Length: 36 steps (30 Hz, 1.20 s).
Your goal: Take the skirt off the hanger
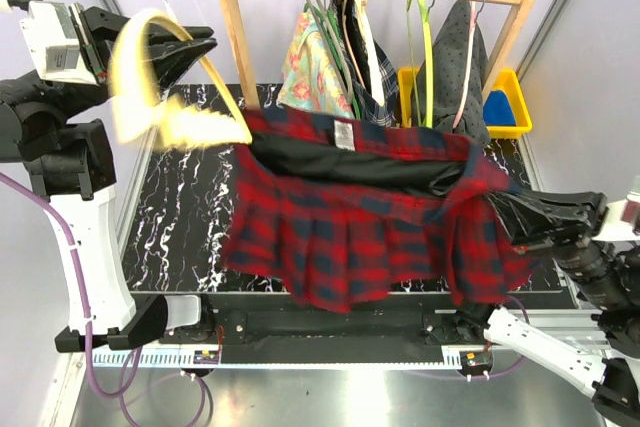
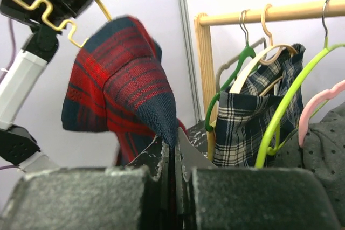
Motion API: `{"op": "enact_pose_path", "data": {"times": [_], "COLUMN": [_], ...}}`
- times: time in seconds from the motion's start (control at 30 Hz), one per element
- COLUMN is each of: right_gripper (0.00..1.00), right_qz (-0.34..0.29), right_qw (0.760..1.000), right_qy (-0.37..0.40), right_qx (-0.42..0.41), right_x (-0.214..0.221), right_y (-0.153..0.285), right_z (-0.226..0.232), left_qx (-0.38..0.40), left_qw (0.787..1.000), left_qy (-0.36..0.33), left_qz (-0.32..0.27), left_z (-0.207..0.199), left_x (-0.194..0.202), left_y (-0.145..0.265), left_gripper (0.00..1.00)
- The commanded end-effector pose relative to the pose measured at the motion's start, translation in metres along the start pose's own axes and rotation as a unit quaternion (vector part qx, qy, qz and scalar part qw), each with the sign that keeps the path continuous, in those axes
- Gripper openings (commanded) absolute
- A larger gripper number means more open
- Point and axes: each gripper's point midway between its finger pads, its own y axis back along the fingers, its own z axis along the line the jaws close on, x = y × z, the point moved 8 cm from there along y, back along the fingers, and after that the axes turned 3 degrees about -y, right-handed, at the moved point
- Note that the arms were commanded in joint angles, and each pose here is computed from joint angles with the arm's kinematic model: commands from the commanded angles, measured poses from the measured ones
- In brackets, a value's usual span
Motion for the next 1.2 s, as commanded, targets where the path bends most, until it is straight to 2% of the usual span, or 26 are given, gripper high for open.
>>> {"op": "enact_pose_path", "data": {"times": [0.0, 0.13, 0.27, 0.33, 0.4, 0.43, 0.53, 0.63, 0.67, 0.77, 0.83, 0.9, 0.97, 1.0, 1.03, 1.1, 1.13, 1.17], "right_gripper": [0.00, 0.00, 0.00, 0.00, 0.00, 0.00, 0.00, 0.00, 0.00, 0.00, 0.00, 0.00, 0.00, 0.00, 0.00, 0.00, 0.00, 0.00], "right_qz": [0.016, 0.050, 0.024, -0.039, -0.050, -0.083, -0.096, -0.073, -0.071, -0.061, -0.045, -0.035, -0.022, -0.015, -0.007, 0.016, 0.024, 0.031], "right_qw": [1.000, 0.998, 0.997, 0.993, 0.990, 0.986, 0.979, 0.980, 0.981, 0.982, 0.982, 0.983, 0.984, 0.984, 0.983, 0.981, 0.981, 0.980], "right_qy": [-0.006, 0.013, 0.042, 0.072, 0.086, 0.098, 0.111, 0.121, 0.123, 0.127, 0.134, 0.138, 0.147, 0.151, 0.159, 0.169, 0.173, 0.176], "right_qx": [0.007, -0.025, -0.067, -0.082, -0.098, -0.110, -0.139, -0.141, -0.134, -0.126, -0.123, -0.112, -0.097, -0.095, -0.093, -0.089, -0.085, -0.083], "right_x": [0.017, 0.035, 0.032, -0.006, -0.016, -0.042, -0.060, -0.051, -0.050, -0.045, -0.038, -0.035, -0.029, -0.026, -0.023, -0.015, -0.011, -0.008], "right_y": [-0.044, -0.100, -0.159, -0.174, -0.191, -0.192, -0.201, -0.206, -0.206, -0.204, -0.202, -0.199, -0.195, -0.195, -0.195, -0.194, -0.195, -0.195], "right_z": [0.000, 0.006, 0.015, 0.022, 0.028, 0.034, 0.043, 0.041, 0.040, 0.037, 0.034, 0.031, 0.026, 0.025, 0.023, 0.020, 0.018, 0.017], "left_qx": [-0.042, -0.072, -0.066, -0.070, -0.070, -0.072, -0.094, -0.136, -0.150, -0.180, -0.222, -0.235, -0.284, -0.326, -0.348, -0.385, -0.416, -0.425], "left_qw": [0.998, 0.996, 0.995, 0.994, 0.993, 0.993, 0.993, 0.990, 0.989, 0.982, 0.968, 0.957, 0.930, 0.884, 0.866, 0.809, 0.761, 0.738], "left_qy": [-0.030, -0.013, -0.012, -0.017, -0.029, -0.034, -0.022, -0.006, -0.009, 0.037, 0.102, 0.117, 0.125, 0.225, 0.152, 0.171, 0.193, 0.196], "left_qz": [-0.034, -0.050, -0.072, -0.079, -0.086, -0.086, -0.068, -0.041, -0.016, 0.037, 0.064, 0.120, 0.197, 0.249, 0.327, 0.409, 0.459, 0.486], "left_z": [0.004, 0.011, 0.013, 0.016, 0.014, 0.013, 0.020, 0.028, 0.032, 0.044, 0.057, 0.059, 0.055, 0.029, 0.032, 0.018, 0.007, 0.000], "left_x": [-0.013, -0.008, -0.016, -0.022, -0.031, -0.033, -0.021, -0.006, -0.001, 0.019, 0.047, 0.072, 0.112, 0.144, 0.168, 0.202, 0.226, 0.236], "left_y": [0.000, -0.002, -0.010, -0.012, -0.012, -0.010, 0.002, 0.021, 0.031, 0.058, 0.083, 0.111, 0.147, 0.164, 0.187, 0.218, 0.242, 0.253], "left_gripper": [0.00, 0.00, 0.00, 0.00, 0.00, 0.00, 0.00, 0.00, 0.00, 0.00, 0.00, 0.00, 0.00, 0.00, 0.00, 0.00, 0.00, 0.00]}}
